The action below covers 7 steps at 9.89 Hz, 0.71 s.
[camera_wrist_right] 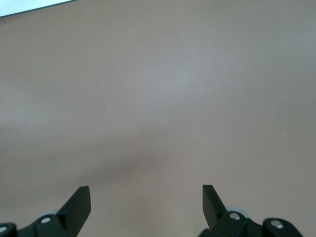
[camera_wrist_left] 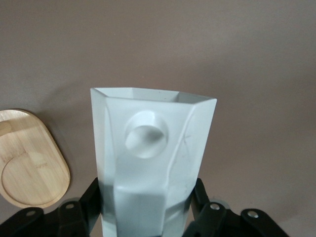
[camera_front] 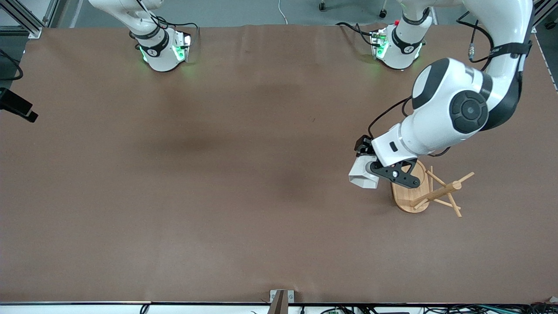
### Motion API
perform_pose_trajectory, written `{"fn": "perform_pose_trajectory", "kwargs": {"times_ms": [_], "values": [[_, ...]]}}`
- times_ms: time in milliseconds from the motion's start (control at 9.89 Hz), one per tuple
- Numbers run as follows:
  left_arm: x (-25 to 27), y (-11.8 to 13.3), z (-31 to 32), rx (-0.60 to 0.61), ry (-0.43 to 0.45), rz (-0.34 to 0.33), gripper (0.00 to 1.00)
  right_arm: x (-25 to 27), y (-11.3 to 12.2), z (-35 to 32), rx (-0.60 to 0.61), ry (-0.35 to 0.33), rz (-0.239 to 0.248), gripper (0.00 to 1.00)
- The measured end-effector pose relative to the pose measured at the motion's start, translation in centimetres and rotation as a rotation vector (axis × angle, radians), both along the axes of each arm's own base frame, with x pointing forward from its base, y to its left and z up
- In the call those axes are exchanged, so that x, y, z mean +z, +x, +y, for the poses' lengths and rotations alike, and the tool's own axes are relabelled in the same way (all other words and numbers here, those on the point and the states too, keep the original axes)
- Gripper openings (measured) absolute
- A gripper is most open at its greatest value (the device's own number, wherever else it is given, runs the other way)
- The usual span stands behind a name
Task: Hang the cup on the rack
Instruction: 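Carry the cup with the left gripper over the wooden rack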
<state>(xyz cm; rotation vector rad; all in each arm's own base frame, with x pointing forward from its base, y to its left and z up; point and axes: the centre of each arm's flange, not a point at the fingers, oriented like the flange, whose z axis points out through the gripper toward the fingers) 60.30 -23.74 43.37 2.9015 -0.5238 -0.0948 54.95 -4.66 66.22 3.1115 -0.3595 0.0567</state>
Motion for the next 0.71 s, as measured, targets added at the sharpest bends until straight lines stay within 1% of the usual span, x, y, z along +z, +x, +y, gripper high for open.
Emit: {"fn": "perform_pose_trajectory", "kwargs": {"times_ms": [202, 506, 708], "values": [[-1.2, -1.6, 1.7, 0.001, 0.026, 0.009, 0.74, -0.2, -0.1, 0.3, 0.001, 0.028, 0.01, 1.0], [-0.5, -3.6, 5.1, 0.024, 0.07, 0.005, 0.74, -0.3, -0.1, 0.3, 0.001, 0.03, 0.016, 1.0], [-0.8, -3.6, 8.2, -0.013, 0.078, -0.006, 0.74, -0.3, -0.1, 0.3, 0.002, 0.03, 0.017, 1.0]]}}
